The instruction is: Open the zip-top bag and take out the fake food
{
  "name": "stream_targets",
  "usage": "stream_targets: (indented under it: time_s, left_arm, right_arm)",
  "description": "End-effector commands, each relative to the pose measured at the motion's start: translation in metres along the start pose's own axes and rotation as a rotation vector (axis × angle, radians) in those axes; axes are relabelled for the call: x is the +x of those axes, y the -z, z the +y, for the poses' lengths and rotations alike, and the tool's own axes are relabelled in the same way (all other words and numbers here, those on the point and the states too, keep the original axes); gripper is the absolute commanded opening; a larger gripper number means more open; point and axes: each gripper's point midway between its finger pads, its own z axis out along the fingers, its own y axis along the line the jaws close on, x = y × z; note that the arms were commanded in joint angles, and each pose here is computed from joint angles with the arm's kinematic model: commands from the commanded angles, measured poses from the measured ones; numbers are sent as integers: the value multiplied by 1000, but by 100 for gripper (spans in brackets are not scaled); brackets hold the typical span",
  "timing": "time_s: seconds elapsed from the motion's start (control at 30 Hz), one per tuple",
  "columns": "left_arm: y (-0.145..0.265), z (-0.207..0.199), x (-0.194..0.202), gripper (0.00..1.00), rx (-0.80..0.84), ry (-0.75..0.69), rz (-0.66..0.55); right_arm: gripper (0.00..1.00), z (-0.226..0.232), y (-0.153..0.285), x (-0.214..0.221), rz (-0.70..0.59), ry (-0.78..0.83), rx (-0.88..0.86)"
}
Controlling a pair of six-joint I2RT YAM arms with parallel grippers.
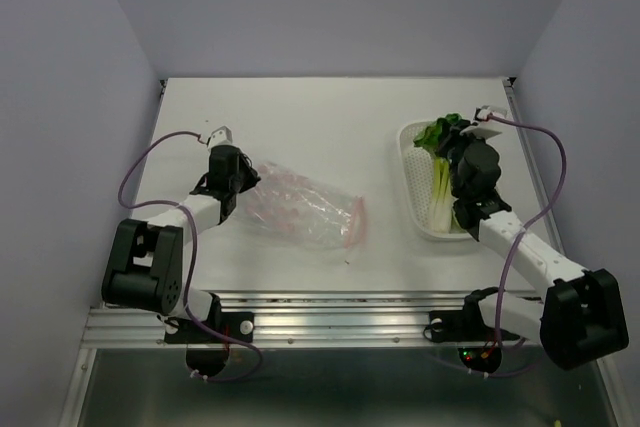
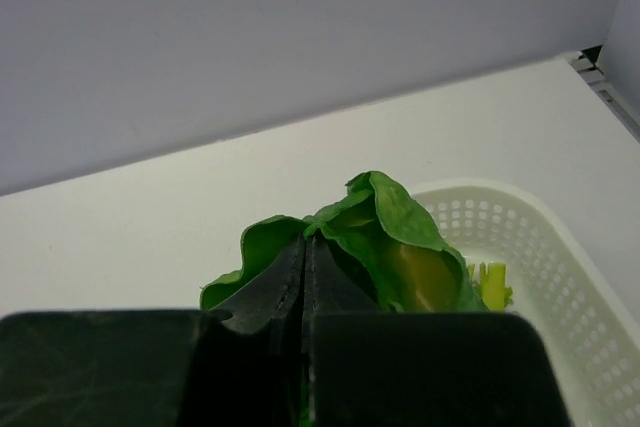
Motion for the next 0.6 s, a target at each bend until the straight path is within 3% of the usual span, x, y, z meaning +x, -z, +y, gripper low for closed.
stream_targets:
  time_s: [0.0, 0.2, 0.23, 0.3, 0.33, 0.47, 0.53, 0.57]
  left_arm:
    - [-3, 3, -2, 0, 8, 3, -41]
    - [5, 6, -3, 0, 5, 33, -66]
    - [11, 5, -5, 4, 11, 34, -77]
    - [16, 5, -7, 18, 18, 32, -87]
    - [21, 6, -9, 34, 11, 35, -99]
    - [33, 3, -16, 55, 19, 24, -110]
    - [41, 0, -23, 99, 28, 24, -124]
    - [44, -1, -26, 99, 27, 27, -134]
  right_arm:
    - [1, 9, -6, 6, -26, -47, -78]
    - [1, 10, -4, 29, -2, -29, -111]
    - [1, 6, 3, 42, 13, -29, -116]
    - [1, 4, 8, 51, 28, -18, -129]
    - [1, 1, 13, 62, 46, -21, -127]
    - [1, -7, 21, 84, 113, -18, -111]
    - [1, -16, 28, 93, 140, -33, -71]
    - [3, -20, 33, 100, 156, -32, -61]
